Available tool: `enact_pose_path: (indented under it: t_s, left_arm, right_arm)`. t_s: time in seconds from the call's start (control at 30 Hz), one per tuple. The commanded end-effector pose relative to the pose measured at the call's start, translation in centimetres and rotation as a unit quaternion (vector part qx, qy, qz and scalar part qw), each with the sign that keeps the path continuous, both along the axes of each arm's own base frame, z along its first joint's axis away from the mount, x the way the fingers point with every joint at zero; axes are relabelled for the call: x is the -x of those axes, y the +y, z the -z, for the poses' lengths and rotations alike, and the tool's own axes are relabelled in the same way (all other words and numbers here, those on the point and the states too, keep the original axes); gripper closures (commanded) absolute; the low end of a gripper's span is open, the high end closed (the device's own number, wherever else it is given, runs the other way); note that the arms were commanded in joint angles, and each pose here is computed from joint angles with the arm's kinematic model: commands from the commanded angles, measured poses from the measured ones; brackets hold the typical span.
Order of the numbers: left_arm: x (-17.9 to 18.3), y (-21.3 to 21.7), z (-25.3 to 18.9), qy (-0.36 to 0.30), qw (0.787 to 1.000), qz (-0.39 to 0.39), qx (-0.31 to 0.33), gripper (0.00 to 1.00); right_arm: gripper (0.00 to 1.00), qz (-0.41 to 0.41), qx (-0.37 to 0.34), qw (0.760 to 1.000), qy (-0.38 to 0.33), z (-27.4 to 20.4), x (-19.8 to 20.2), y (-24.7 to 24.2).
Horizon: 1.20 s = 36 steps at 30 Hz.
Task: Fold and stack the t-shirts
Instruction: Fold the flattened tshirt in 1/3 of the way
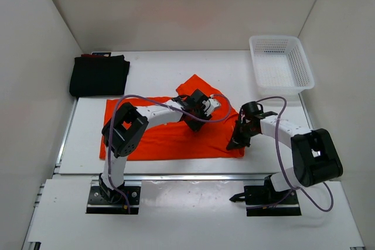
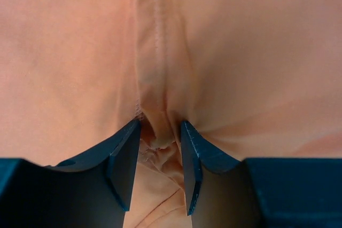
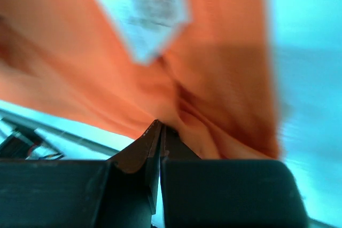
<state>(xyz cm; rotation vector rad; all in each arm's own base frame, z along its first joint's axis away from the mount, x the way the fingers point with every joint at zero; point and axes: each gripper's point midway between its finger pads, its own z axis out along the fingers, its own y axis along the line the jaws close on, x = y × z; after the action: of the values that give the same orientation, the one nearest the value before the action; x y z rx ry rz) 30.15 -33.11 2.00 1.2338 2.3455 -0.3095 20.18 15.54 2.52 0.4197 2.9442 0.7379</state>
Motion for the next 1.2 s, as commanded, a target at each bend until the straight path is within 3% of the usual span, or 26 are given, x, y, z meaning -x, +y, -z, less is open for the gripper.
enact_pose_path:
  t_s: [0.0, 0.1, 0.2, 0.3, 0.4, 0.5, 0.53, 0.63, 0.7, 0.73, 0.83, 0.93, 1.03, 1.17]
  left_arm:
    - [-0.7, 1.2, -1.1, 0.014, 0.999, -0.041, -0.005, 0.52]
    - [0.4, 0.5, -3.3, 0.033, 0.999, -0.036, 0.025, 0.47]
    - [1.5, -1.0, -7.5, 0.049, 0.996, -0.013, 0.076, 0.35]
    - [0.7, -0.9, -13.5, 0.009, 0.992, -0.003, 0.124, 0.01]
    - [0.5, 2.8, -17.9, -0.05, 0.99, -0.029, 0.13, 0.01]
    - [0.2, 10.4, -16.2, -0.056, 0.989, -0.118, 0.072, 0.02]
    - [0.9, 14.9, -14.3, -0.047, 0.985, -0.162, 0.034, 0.01]
    - [5.5, 26.5, -8.8, 0.012, 0.954, -0.293, -0.067, 0.02]
    - [8.8, 30.7, -6.8, 0.044, 0.938, -0.319, -0.124, 0.04]
    - [9.4, 31.4, -7.2, 0.055, 0.935, -0.327, -0.127, 0.04]
    - [8.8, 31.7, -9.0, 0.009, 0.935, -0.33, -0.126, 0.03]
    - [9.0, 34.4, -8.6, 0.003, 0.919, -0.354, -0.172, 0.01]
    - [12.4, 38.0, -5.1, 0.062, 0.891, -0.322, -0.313, 0.02]
    - [16.0, 40.6, -3.2, 0.118, 0.87, -0.317, -0.358, 0.02]
  right_arm:
    - [1.0, 0.011, 0.046, 0.998, -0.028, -0.3, -0.6, -2.3]
    - [1.0, -0.003, 0.047, 0.998, -0.049, -1.0, -1.7, -2.4]
    - [0.99, -0.033, 0.046, 0.993, -0.107, -3.4, -3.9, -1.4]
    - [0.89, -0.045, 0.098, 0.982, -0.158, -5.8, -5.2, -1.9]
    - [0.76, -0.015, 0.161, 0.976, -0.144, -6.3, -4.6, -4.9]
    - [0.73, 0.011, 0.175, 0.982, -0.073, -4.6, -1.4, -7.0]
    - [0.71, 0.011, 0.175, 0.983, -0.053, -3.9, -0.1, -7.2]
    - [0.63, 0.019, 0.184, 0.982, -0.025, -2.7, 2.6, -7.3]
    - [0.58, 0.009, 0.18, 0.983, -0.026, -2.3, 3.6, -6.5]
    - [0.54, 0.007, 0.176, 0.984, -0.035, -2.1, 3.6, -6.2]
    - [0.54, 0.018, 0.157, 0.986, -0.046, -1.5, 3.2, -5.6]
    - [0.53, 0.023, 0.147, 0.987, -0.053, -1.0, 2.5, -5.3]
    - [0.52, 0.026, 0.13, 0.99, -0.053, -0.1, 2.2, -5.1]
    - [0.52, 0.031, 0.118, 0.99, -0.067, 1.0, 2.0, -4.7]
